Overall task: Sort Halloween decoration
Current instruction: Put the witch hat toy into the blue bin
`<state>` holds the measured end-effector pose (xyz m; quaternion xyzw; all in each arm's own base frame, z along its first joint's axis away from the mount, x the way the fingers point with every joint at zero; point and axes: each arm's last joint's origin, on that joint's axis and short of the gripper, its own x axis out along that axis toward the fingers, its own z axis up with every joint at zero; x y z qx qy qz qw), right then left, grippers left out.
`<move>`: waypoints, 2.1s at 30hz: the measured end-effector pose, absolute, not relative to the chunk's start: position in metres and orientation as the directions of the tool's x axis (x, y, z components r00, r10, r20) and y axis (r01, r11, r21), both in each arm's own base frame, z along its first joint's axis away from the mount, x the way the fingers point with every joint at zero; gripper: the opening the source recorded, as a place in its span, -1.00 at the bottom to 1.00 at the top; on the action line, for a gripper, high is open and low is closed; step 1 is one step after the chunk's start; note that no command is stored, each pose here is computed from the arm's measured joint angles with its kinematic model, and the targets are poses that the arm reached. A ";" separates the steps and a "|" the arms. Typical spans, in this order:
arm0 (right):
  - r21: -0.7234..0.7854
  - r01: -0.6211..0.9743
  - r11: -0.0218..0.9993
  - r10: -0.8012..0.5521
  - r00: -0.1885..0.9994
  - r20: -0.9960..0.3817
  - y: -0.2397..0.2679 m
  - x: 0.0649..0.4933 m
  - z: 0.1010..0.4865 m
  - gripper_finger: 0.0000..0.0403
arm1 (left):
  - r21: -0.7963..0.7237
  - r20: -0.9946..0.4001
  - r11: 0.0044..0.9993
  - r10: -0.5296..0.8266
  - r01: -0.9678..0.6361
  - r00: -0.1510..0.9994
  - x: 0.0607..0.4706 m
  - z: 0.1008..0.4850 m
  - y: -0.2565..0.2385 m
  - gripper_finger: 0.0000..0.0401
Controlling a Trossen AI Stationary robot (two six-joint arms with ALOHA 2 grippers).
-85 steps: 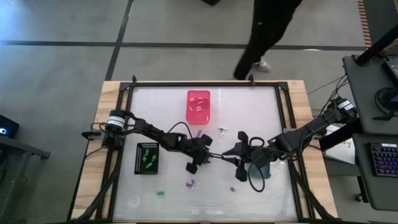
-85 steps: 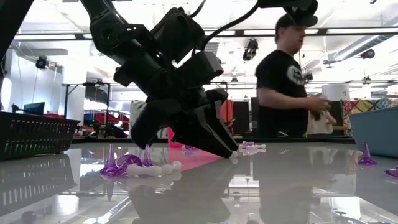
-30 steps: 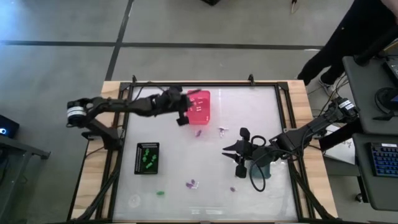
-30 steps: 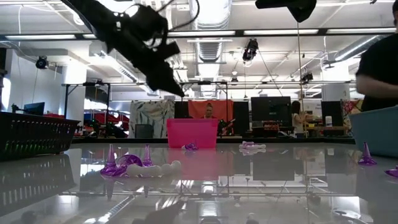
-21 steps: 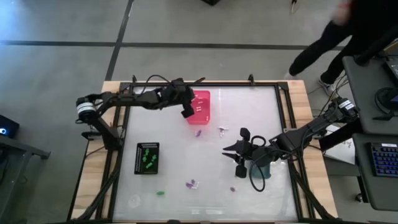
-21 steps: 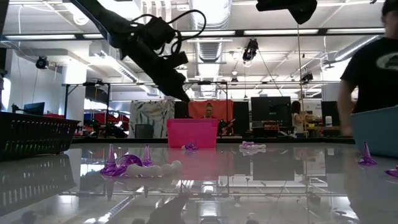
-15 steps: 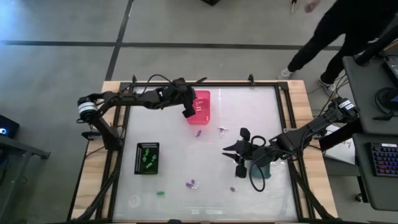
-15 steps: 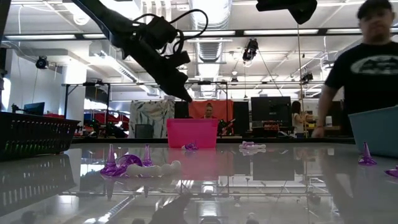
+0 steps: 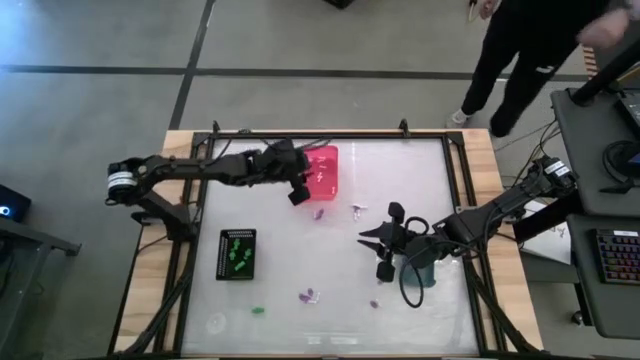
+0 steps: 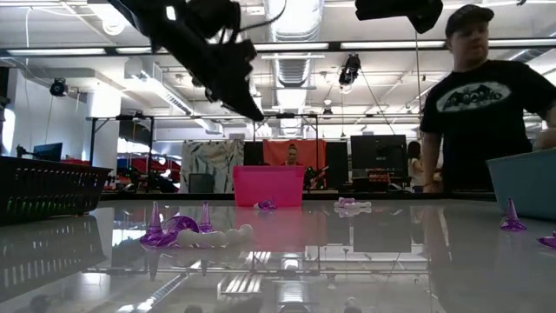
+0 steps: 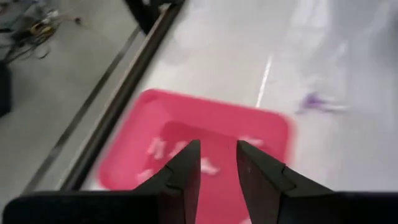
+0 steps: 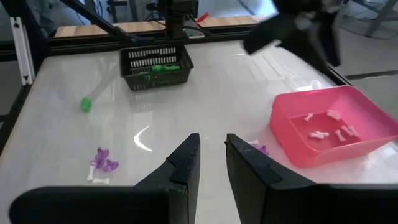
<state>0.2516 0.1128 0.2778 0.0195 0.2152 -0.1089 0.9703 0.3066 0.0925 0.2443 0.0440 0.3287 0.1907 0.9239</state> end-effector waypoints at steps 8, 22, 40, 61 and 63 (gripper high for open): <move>0.006 0.245 0.970 -0.219 0.880 -0.421 0.108 0.254 0.278 -0.66 | 0.147 -0.531 0.974 0.227 -0.175 0.817 0.304 0.266 0.025 -0.57; 0.200 0.284 0.938 -0.170 0.877 -0.449 0.096 0.260 0.277 -0.66 | 0.108 -0.436 0.993 0.098 -0.056 0.895 0.292 0.265 -0.060 -0.57; 0.228 0.242 0.943 -0.090 0.846 -0.526 0.103 0.270 0.262 -0.66 | -0.003 -0.199 1.000 0.003 -0.004 0.980 0.241 0.253 -0.085 -0.57; -0.050 0.145 0.988 -0.078 0.199 -0.977 0.123 0.291 0.222 -0.66 | -0.104 0.019 0.995 0.004 -0.002 1.000 0.189 0.258 -0.064 -0.57; -0.053 0.100 0.994 -0.067 0.146 -0.987 0.127 0.293 0.215 -0.66 | -0.100 0.016 0.995 0.004 -0.003 1.000 0.189 0.257 -0.064 -0.57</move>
